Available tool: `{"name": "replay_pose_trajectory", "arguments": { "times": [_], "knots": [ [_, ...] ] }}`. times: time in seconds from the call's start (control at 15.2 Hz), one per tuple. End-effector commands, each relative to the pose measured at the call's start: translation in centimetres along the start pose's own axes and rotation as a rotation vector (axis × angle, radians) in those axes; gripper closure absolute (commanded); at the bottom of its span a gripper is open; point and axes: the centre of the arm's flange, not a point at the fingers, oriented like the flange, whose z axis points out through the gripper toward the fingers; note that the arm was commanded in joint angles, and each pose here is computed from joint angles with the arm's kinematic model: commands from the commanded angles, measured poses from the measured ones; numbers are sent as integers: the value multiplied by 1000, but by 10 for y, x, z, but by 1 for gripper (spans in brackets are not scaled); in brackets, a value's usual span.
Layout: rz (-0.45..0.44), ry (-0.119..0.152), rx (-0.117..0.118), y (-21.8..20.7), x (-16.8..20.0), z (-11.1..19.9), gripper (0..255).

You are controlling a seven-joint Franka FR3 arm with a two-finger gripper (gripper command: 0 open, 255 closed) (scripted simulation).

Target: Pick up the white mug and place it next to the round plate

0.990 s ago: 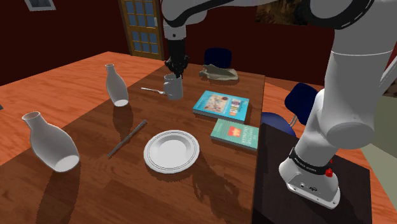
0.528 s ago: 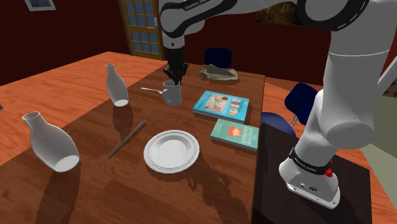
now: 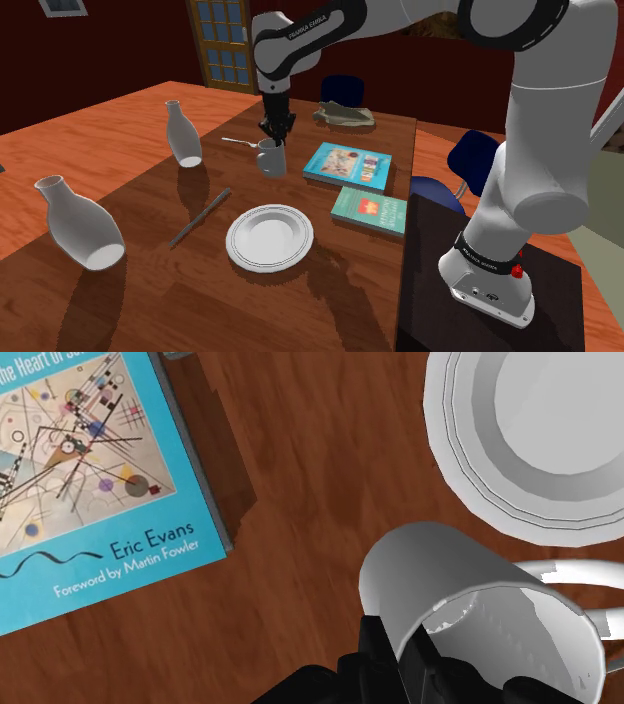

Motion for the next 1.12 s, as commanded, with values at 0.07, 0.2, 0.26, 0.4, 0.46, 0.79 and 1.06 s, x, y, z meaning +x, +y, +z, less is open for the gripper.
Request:
{"name": "replay_pose_trajectory", "arguments": {
  "times": [0.07,0.2,0.26,0.4,0.46,0.79,1.06],
  "knots": [
    [0,1,0,0,1,15,255],
    [0,1,0,0,2,26,255],
    [0,1,0,0,2,31,255],
    [0,1,0,0,3,41,255],
    [0,1,0,0,3,47,255],
    [0,1,0,0,5,73,255],
    [0,1,0,0,6,85,255]
  ]
}}
